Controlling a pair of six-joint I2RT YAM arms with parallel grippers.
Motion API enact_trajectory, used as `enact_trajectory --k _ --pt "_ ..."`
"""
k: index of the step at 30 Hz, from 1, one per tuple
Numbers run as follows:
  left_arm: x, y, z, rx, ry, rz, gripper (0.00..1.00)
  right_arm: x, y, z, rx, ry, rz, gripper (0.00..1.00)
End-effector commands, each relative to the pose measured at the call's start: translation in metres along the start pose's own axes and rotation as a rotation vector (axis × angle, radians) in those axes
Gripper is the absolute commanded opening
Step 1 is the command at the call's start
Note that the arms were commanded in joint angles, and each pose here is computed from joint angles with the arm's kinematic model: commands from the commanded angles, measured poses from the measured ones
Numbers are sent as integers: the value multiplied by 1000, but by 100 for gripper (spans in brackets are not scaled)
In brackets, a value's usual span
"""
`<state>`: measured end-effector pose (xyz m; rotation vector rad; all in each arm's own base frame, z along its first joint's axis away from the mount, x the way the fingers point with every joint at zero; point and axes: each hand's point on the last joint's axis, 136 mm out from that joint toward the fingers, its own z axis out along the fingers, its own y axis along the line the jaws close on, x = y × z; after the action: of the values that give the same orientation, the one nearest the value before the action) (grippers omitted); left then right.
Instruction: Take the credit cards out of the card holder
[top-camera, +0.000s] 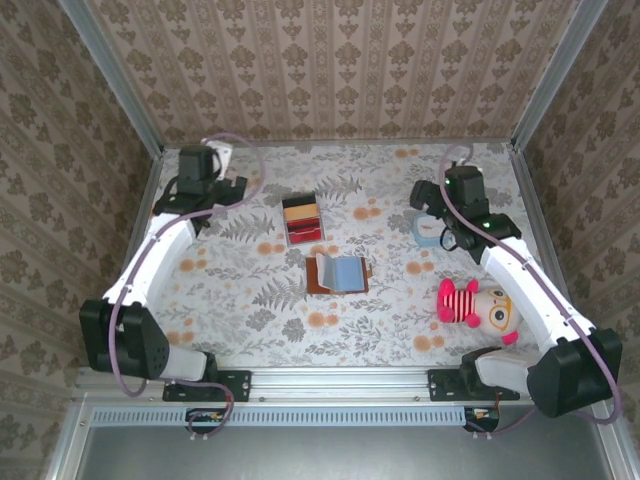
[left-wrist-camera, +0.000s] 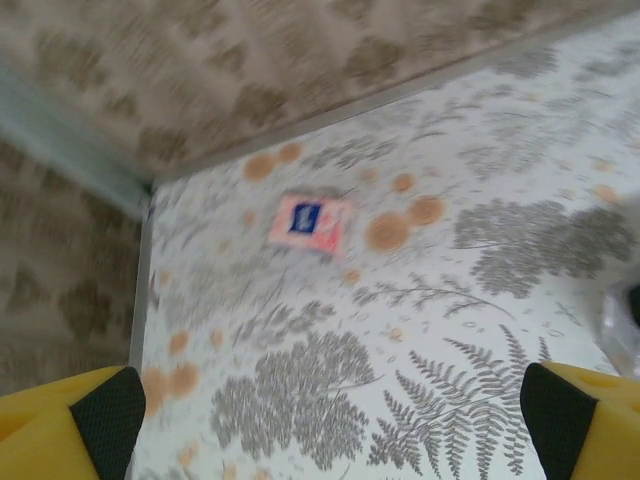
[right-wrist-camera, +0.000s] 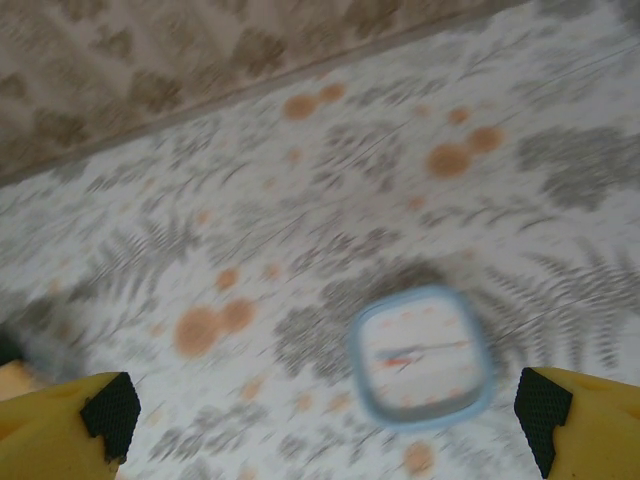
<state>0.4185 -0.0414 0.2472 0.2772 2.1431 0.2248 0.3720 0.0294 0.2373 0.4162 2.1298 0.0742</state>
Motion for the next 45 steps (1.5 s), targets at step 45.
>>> enact_trajectory --k 45 --pt "144 1 67 -76 -236 -201 100 84 -64 98 -21 -293 -260 100"
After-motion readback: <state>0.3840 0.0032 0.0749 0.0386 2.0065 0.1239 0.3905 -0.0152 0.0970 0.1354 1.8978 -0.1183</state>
